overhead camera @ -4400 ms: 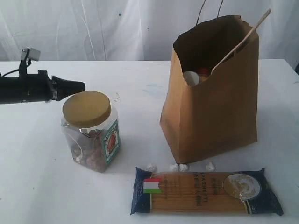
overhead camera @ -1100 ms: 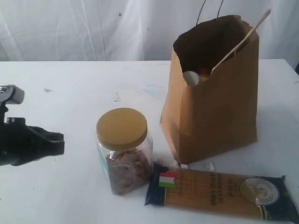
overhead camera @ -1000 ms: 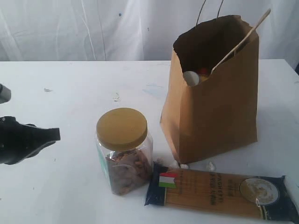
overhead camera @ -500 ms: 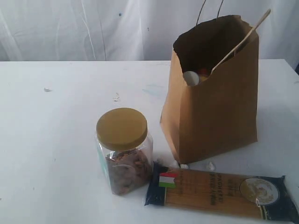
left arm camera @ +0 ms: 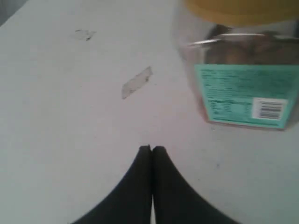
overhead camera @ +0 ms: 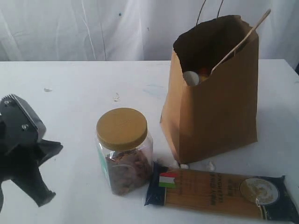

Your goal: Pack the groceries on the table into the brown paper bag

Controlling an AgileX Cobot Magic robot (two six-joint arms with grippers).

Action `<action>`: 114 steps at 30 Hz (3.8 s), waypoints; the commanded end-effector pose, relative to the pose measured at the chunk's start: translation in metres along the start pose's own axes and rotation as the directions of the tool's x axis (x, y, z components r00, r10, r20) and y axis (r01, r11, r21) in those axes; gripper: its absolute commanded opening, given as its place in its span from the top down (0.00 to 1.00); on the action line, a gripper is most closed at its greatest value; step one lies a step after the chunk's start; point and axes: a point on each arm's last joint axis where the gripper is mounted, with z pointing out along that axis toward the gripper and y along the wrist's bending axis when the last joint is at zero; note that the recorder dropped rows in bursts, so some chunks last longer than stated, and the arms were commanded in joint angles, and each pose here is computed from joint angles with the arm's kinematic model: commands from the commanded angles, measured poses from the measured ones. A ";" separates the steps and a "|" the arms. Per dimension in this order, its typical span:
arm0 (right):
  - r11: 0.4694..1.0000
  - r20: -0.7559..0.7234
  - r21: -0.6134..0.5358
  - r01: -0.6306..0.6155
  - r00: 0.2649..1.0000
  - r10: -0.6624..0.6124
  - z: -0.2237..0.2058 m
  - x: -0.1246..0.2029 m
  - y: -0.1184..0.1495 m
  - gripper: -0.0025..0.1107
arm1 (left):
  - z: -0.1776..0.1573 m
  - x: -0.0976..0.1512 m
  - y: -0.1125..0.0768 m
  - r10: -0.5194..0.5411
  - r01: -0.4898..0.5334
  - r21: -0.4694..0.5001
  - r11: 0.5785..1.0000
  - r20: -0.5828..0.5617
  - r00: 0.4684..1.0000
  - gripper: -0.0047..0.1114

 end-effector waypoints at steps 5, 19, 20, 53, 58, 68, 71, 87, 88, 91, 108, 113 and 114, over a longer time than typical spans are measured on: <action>1.000 0.004 0.005 -0.002 1.000 0.002 0.000 0.001 -0.001 0.98 | 0.003 0.002 -0.013 0.101 -0.102 0.068 0.992 0.011 0.995 0.94; 1.000 0.004 0.005 -0.002 1.000 0.002 0.000 0.001 -0.001 0.98 | 0.004 0.009 -0.015 -0.269 0.270 0.053 0.961 -0.030 0.963 0.06; 1.000 0.004 0.005 -0.002 1.000 0.002 0.000 0.001 -0.001 0.98 | 0.004 0.007 -0.015 -0.270 0.271 0.059 0.961 -0.009 0.963 0.06; 1.000 0.004 0.005 -0.002 1.000 0.002 0.000 0.001 -0.001 0.98 | 0.064 0.005 -0.035 -0.043 0.004 0.243 0.970 0.154 0.987 0.06; 1.000 0.004 0.005 -0.002 1.000 0.002 0.000 0.001 -0.001 0.98 | 0.077 0.000 -0.033 -0.042 0.001 0.246 0.969 0.159 0.986 0.06; 1.000 0.004 0.005 -0.002 1.000 0.002 0.000 0.001 -0.001 0.98 | 0.091 -0.005 -0.037 0.063 -0.116 0.307 0.945 0.179 0.982 0.06; 1.000 0.004 0.005 -0.002 1.000 0.002 0.000 0.001 -0.001 0.98 | 0.093 -0.005 -0.037 0.081 -0.135 0.308 0.942 0.181 0.980 0.06; 1.000 0.004 0.005 -0.002 1.000 0.002 0.000 0.001 -0.001 0.98 | 0.097 0.013 -0.027 -0.014 0.024 0.218 0.976 -0.050 0.999 0.93; 1.000 0.004 0.005 -0.002 1.000 0.002 0.000 0.001 -0.001 0.98 | 0.097 0.015 -0.028 -0.005 0.020 0.219 0.975 -0.068 0.998 0.95; 1.000 0.004 0.005 -0.002 1.000 0.002 0.000 0.001 -0.001 0.98 | 0.096 0.019 -0.027 -0.028 0.053 0.214 0.975 -0.119 0.992 0.95; 1.000 0.004 0.005 -0.002 1.000 0.002 0.000 0.001 -0.001 0.98 | 0.093 0.018 -0.024 -0.469 0.497 0.109 0.861 -0.207 0.859 0.96; 1.000 0.004 0.005 -0.002 1.000 0.002 0.000 0.001 -0.001 0.98 | 0.076 -0.003 -0.015 -0.478 0.487 0.116 0.865 -0.098 0.873 0.96; 1.000 0.004 0.005 -0.002 1.000 0.002 0.000 0.001 -0.001 0.98 | 0.072 -0.006 -0.013 -0.480 0.487 0.115 0.866 -0.080 0.874 0.96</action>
